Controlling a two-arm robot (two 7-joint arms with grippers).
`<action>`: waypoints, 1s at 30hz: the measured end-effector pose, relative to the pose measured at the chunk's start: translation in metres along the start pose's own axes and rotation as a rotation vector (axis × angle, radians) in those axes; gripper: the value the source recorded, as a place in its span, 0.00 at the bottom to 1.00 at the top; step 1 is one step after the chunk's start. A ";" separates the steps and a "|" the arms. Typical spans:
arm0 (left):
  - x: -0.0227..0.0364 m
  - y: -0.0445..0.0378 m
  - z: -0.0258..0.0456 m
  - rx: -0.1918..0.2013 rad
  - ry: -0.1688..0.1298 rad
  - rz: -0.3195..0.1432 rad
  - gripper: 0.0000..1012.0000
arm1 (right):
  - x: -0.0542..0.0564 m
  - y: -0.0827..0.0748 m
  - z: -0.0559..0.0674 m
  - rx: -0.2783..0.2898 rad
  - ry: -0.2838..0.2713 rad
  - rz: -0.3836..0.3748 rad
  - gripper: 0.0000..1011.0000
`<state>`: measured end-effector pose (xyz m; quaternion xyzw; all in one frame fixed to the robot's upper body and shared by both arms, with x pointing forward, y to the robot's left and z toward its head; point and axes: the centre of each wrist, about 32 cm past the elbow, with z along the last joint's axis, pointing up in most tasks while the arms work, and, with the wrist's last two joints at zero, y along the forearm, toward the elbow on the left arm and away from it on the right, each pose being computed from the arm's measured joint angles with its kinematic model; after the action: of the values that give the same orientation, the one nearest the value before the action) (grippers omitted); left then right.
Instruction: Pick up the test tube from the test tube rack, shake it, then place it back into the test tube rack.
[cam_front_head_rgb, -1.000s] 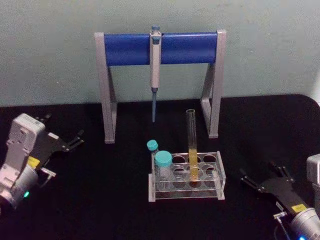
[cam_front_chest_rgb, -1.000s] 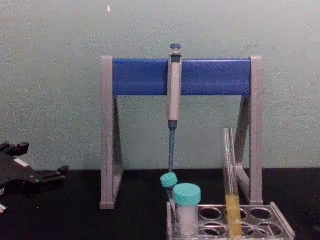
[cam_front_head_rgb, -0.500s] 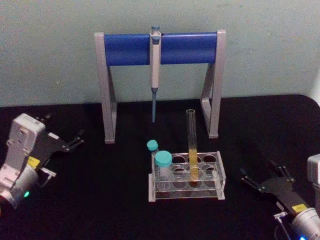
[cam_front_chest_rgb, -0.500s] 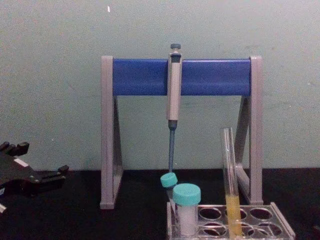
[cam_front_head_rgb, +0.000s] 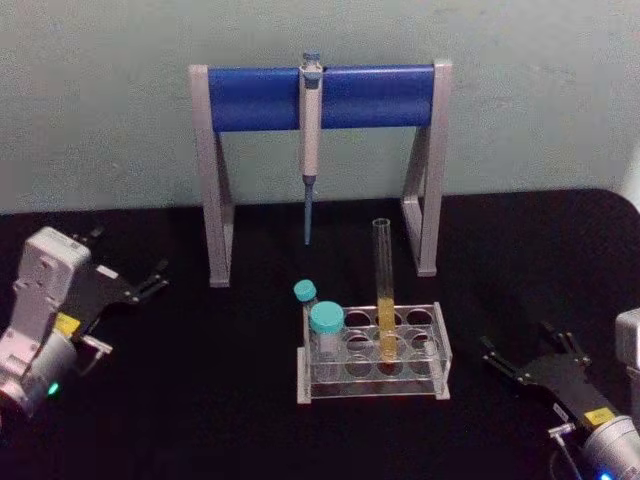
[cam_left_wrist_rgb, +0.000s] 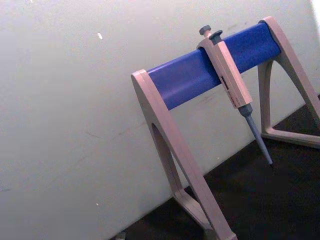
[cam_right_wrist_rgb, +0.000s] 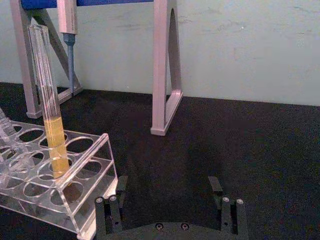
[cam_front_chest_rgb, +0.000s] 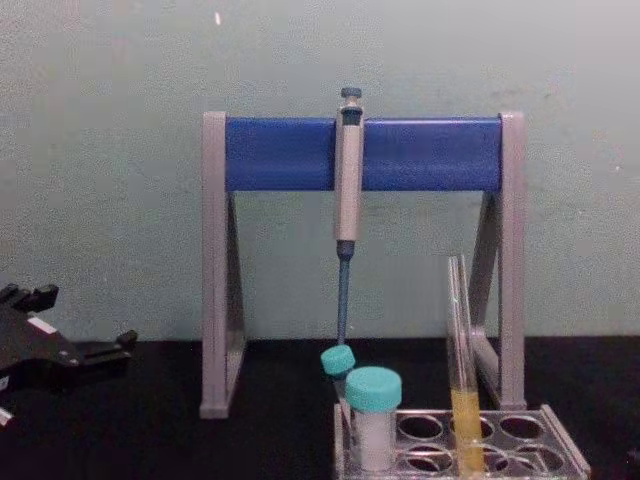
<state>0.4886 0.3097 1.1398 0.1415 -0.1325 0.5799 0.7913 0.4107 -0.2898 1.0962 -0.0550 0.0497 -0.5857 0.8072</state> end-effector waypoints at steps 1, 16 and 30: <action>0.0000 0.0000 0.0000 0.000 0.000 0.000 1.00 | 0.000 0.000 0.000 0.000 0.000 0.000 0.99; 0.0000 0.0000 0.0000 0.000 0.000 0.000 1.00 | 0.000 0.000 0.000 0.001 0.001 0.000 0.99; 0.0000 0.0000 0.0000 0.000 0.000 0.000 1.00 | 0.000 0.000 0.000 0.001 0.001 0.000 0.99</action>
<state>0.4886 0.3097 1.1398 0.1415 -0.1325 0.5799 0.7913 0.4106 -0.2897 1.0963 -0.0545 0.0499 -0.5857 0.8072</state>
